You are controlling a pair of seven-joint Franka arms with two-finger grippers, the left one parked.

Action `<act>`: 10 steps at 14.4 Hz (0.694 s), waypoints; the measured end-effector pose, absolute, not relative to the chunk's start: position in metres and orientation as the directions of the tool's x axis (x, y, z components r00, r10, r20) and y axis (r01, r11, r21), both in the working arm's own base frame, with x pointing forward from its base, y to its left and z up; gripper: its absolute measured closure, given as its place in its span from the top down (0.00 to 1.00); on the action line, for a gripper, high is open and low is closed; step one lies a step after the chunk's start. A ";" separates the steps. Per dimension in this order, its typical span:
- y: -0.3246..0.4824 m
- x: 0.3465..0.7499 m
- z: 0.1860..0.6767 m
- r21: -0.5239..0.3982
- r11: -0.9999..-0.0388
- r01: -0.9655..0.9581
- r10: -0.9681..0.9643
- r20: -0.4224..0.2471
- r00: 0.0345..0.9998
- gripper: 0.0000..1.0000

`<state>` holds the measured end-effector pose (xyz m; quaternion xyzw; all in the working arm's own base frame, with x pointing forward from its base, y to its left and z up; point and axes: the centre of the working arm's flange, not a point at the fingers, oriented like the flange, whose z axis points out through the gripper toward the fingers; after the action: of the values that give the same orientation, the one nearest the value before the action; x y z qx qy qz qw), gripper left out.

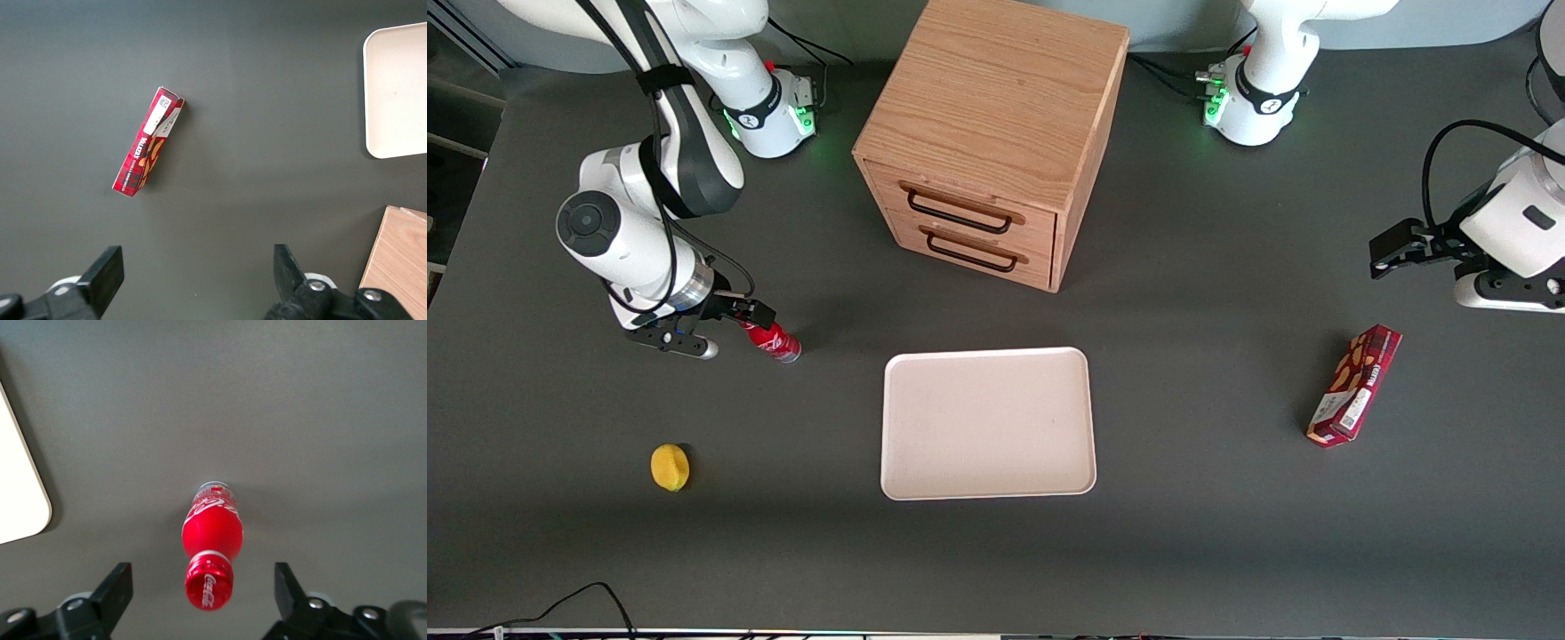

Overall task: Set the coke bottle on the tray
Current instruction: 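Close the right gripper on the red bottle and lift it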

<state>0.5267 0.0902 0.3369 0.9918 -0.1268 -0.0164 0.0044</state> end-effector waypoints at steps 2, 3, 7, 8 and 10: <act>0.090 0.525 0.333 0.008 -0.968 -0.251 -0.251 -0.021 0.968 0.67; 0.090 0.525 0.332 0.007 -0.968 -0.250 -0.250 -0.019 0.968 0.55; 0.091 0.524 0.332 0.009 -0.969 -0.248 -0.248 -0.020 0.969 0.31; 0.091 0.525 0.334 0.011 -0.970 -0.244 -0.244 -0.023 0.969 0.31; 0.091 0.532 0.357 0.029 -0.973 -0.228 -0.230 -0.058 0.971 0.31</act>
<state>0.5319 0.0909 0.3569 0.9928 -0.1154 -0.0306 0.0112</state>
